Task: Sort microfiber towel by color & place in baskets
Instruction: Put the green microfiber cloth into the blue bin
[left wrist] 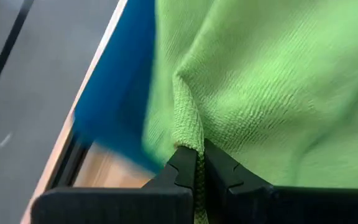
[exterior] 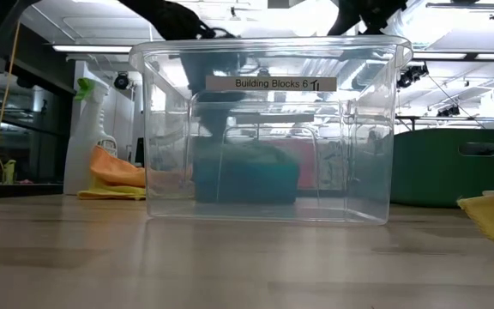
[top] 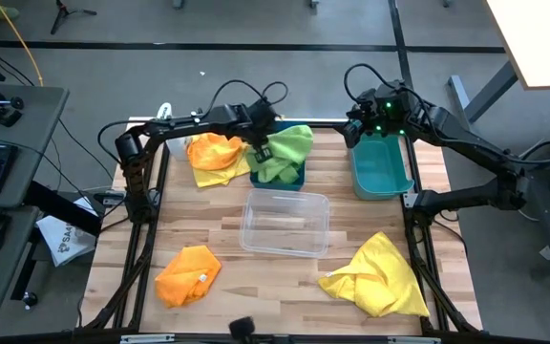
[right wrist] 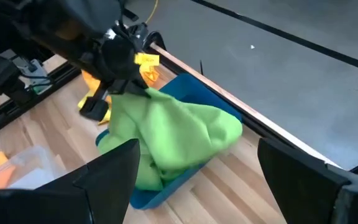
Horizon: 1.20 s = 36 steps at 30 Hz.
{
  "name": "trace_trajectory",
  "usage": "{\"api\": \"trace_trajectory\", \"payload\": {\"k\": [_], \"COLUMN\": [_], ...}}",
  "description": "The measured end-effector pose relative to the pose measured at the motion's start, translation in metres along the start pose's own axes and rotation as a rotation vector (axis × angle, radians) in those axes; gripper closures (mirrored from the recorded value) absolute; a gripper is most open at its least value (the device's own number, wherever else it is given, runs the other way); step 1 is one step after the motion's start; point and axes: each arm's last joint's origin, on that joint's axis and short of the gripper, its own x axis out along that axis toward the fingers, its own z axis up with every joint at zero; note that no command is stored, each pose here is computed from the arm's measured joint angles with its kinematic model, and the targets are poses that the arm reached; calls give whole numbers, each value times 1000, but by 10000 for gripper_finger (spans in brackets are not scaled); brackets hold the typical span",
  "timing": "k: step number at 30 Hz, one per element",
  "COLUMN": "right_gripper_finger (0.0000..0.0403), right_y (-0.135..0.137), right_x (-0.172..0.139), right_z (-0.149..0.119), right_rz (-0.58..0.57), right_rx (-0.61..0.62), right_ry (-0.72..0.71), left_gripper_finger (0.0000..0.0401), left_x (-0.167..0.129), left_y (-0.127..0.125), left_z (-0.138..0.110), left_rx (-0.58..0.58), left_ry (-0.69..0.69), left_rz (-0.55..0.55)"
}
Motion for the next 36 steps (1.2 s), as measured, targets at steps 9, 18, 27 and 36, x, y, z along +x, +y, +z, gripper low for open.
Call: {"api": "trace_trajectory", "payload": {"k": [9, 18, 27, 36], "right_gripper_finger": [82, 82, 82, 82], "right_y": [0, 0, 0, 1], "right_x": [1, 1, 1, 2], "right_z": [0, 0, 1, 1], "right_rz": [1, 3, 9, 9], "right_rx": [1, 1, 2, 32], "right_ry": [1, 1, -5, -5], "left_gripper_finger": [400, 302, 190, 193], "left_x": [10, 1, -43, -2], "left_y": [-26, -28, -22, -28], "left_z": [13, 8, 35, 54], "left_rx": [122, 151, 152, 266], "left_ry": [-103, -53, -153, -299], "left_rz": [-54, -38, -88, -159]}}
